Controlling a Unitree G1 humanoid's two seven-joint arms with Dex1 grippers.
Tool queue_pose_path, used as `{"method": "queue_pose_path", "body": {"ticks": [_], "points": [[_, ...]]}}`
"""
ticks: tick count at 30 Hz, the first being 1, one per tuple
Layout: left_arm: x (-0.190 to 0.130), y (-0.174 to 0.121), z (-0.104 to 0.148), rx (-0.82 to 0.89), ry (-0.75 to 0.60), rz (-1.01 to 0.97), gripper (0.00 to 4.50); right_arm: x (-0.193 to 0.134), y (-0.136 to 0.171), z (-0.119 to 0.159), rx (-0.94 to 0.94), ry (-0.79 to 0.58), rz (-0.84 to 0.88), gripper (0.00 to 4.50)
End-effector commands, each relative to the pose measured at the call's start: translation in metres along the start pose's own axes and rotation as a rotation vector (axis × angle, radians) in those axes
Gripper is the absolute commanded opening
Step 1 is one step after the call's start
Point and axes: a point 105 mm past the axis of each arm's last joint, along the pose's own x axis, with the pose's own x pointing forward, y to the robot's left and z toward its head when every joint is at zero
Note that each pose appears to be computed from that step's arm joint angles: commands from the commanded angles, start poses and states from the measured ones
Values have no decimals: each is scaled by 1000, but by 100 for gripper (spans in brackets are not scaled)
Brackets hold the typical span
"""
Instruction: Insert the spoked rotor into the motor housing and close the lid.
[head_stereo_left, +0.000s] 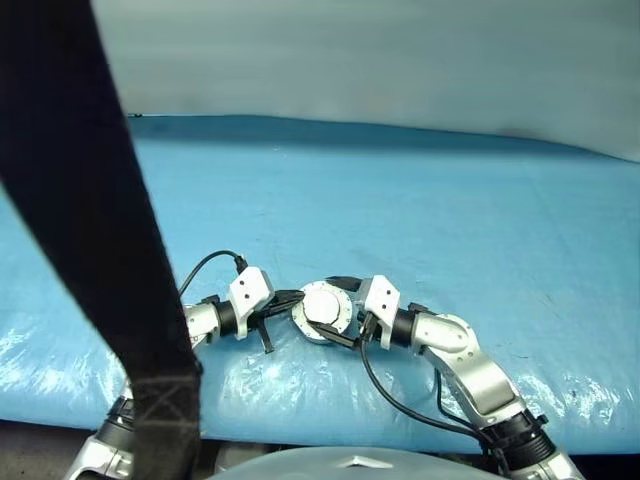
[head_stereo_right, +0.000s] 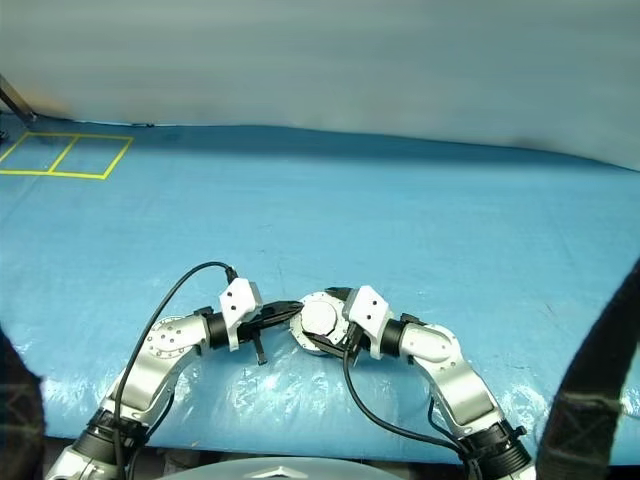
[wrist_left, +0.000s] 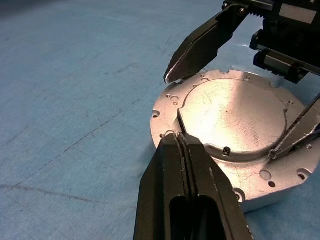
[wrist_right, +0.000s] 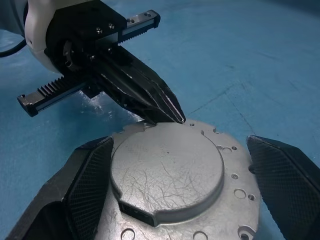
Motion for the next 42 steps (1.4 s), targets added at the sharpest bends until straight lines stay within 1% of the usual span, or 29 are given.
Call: {"method": "queue_pose_path", "body": {"ticks": [1, 5, 7, 8, 10, 11, 12, 14, 15, 16, 18, 19, 20, 23, 28, 31, 35, 40, 41, 42], "points": [[1, -9, -19, -30, 69, -29, 0, -5, -5, 19, 45, -90, -40, 447], [1, -8, -20, -30, 74, -34, 0, -11, -14, 27, 107, -145, -102, 447], [1, -8, -20, -29, 74, -37, 0, -15, -15, 29, 180, -179, -111, 447], [1, -8, -20, -29, 74, -39, 0, -17, -19, 32, 234, -211, -141, 447], [1, -7, -21, -28, 73, -39, 0, -24, -29, 31, 393, -259, -200, 447], [0, -7, -21, -27, 74, -39, 0, -28, -33, 28, 503, -274, -212, 447], [0, -7, -21, -26, 75, -40, 0, -32, -34, 26, 651, -309, -202, 447], [0, -7, -22, -25, 78, -44, 0, -38, -29, 22, 925, -355, -123, 447], [0, -7, -22, -25, 79, -44, 0, -40, -28, 20, 1011, -363, -105, 447], [-1, -7, -22, -25, 79, -44, 0, -42, -26, 14, 1080, -337, -101, 447], [-1, -7, -22, -23, 80, -46, 0, -43, -18, -2, 1174, -216, -95, 447], [-1, -8, -22, -21, 80, -46, 0, -44, -13, -9, 1199, -151, -90, 447], [-1, -8, -22, -22, 79, -46, 0, -45, -9, -13, 1228, -120, -76, 447], [-1, -10, -23, -23, 78, -49, 0, -50, -5, -24, 1274, -69, -83, 447], [-2, -11, -24, -25, 78, -51, 0, -52, -2, -42, 1253, 33, -130, 447], [-2, -11, -25, -29, 77, -48, 0, -47, 6, -45, 1264, 55, -101, 447], [-3, -10, -25, -28, 77, -41, 0, -34, 22, -40, 1260, 74, -16, 447], [-4, -9, -26, -27, 80, -34, 0, -25, 22, -35, 1245, 43, 13, 447], [-4, -9, -26, -28, 80, -34, 0, -25, 22, -35, 1246, 41, 14, 407], [-4, -9, -26, -28, 80, -34, 0, -25, 22, -35, 1245, 41, 14, 384]]}}
